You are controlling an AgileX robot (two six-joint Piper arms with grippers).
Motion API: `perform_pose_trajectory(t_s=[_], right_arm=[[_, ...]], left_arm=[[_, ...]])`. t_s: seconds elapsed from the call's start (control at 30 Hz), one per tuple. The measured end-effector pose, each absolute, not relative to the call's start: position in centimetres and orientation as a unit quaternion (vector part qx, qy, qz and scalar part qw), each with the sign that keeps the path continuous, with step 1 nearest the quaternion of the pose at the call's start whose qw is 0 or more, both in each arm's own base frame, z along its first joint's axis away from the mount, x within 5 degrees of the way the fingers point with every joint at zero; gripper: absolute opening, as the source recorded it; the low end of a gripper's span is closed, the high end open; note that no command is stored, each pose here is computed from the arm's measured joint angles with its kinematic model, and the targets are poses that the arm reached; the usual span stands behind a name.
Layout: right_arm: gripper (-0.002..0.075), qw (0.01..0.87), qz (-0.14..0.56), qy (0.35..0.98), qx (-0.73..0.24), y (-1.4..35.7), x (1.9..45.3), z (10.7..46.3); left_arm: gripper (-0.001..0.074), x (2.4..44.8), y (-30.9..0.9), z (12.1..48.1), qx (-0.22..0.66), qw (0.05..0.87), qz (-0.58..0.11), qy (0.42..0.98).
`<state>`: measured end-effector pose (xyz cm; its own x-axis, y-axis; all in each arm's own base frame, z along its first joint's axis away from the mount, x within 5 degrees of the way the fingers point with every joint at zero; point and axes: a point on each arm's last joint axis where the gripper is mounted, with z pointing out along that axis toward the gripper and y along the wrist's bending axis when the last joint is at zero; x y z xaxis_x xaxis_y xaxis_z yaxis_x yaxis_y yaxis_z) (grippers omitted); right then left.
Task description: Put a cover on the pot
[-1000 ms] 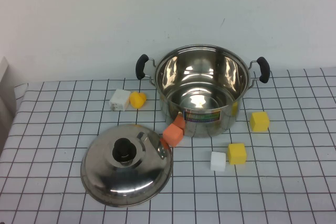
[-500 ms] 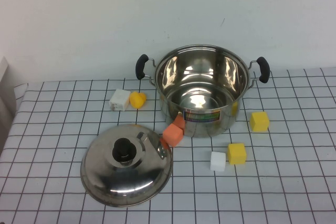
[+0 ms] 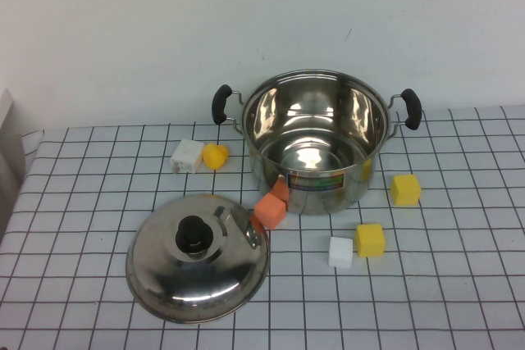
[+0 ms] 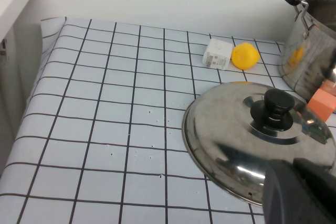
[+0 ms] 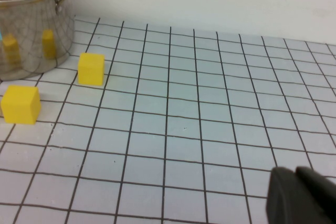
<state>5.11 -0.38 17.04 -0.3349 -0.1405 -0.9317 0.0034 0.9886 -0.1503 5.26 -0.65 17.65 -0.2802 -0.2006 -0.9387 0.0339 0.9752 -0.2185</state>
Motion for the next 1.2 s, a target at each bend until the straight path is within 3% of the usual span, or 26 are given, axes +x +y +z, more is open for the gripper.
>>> perform_pose_trajectory(t_s=[0.9,1.07,1.2], right_arm=[[0.0009,0.575,-0.063,0.815,-0.042,-0.4,5.1,17.0],[0.0009,0.575,-0.063,0.815,-0.042,-0.4,5.1,17.0],[0.0009,0.575,-0.063,0.815,-0.042,-0.4,5.1,17.0]], left_arm=[[-0.0002,5.3,-0.6,17.7,-0.053,0.601,-0.098,0.792],[-0.0002,5.4,-0.6,18.1,-0.054,0.624,-0.1,0.773],[-0.0002,5.6,-0.4,19.5,-0.056,0.682,-0.102,0.722]])
